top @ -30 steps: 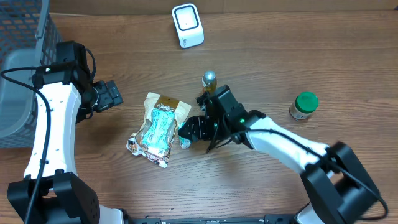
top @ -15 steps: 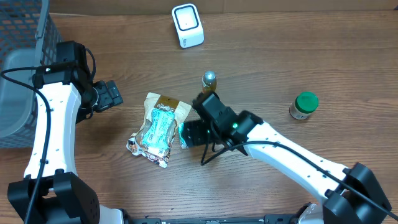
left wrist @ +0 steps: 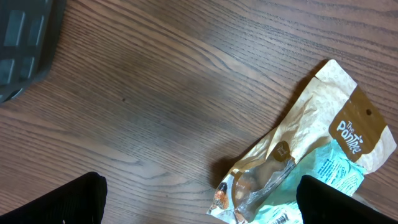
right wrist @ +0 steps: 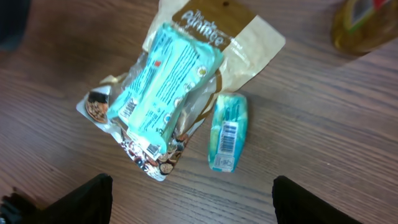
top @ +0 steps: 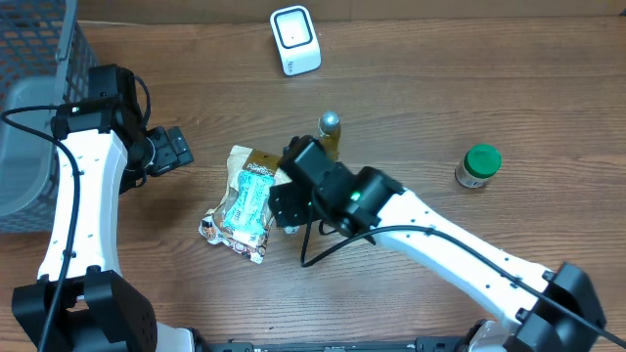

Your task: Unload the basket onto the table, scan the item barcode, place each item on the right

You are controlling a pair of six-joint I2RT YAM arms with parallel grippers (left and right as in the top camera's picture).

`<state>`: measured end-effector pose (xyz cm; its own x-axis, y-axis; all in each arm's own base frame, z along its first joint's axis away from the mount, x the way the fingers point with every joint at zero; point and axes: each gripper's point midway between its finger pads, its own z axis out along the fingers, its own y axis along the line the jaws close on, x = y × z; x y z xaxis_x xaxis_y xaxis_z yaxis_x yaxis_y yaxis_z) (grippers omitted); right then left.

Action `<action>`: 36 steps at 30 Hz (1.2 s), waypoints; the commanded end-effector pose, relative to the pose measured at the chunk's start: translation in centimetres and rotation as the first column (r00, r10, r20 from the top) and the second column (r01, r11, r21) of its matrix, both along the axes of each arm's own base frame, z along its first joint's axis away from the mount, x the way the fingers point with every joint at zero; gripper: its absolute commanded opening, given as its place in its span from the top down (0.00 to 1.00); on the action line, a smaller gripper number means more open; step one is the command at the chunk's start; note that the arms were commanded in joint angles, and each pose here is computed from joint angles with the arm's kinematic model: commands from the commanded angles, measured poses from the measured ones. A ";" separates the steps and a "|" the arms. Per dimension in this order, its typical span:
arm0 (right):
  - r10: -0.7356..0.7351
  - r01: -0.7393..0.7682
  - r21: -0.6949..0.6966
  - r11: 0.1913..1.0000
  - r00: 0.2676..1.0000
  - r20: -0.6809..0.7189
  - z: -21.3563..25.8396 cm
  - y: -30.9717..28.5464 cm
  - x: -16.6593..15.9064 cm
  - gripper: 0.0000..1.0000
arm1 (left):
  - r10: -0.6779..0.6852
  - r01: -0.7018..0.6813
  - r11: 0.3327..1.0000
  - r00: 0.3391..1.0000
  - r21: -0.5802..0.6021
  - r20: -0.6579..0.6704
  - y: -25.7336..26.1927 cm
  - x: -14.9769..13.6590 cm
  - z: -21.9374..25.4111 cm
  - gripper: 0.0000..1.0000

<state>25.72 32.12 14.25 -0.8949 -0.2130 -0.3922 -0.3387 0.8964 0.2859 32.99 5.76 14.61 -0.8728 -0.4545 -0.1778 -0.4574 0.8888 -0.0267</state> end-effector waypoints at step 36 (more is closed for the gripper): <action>-0.021 0.032 -0.160 0.987 0.997 0.073 -8.8 1.2 1.8 0.27 | 0.000 0.000 1.000 1.000 0.003 0.002 0.0 0.1 0.0 0.00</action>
<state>27.70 33.50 5.99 -0.8729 -0.2521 -0.4178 -0.3298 0.9358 0.1244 32.98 5.75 14.61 -0.8729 -0.4545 -0.1775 -0.4574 0.8888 -0.0266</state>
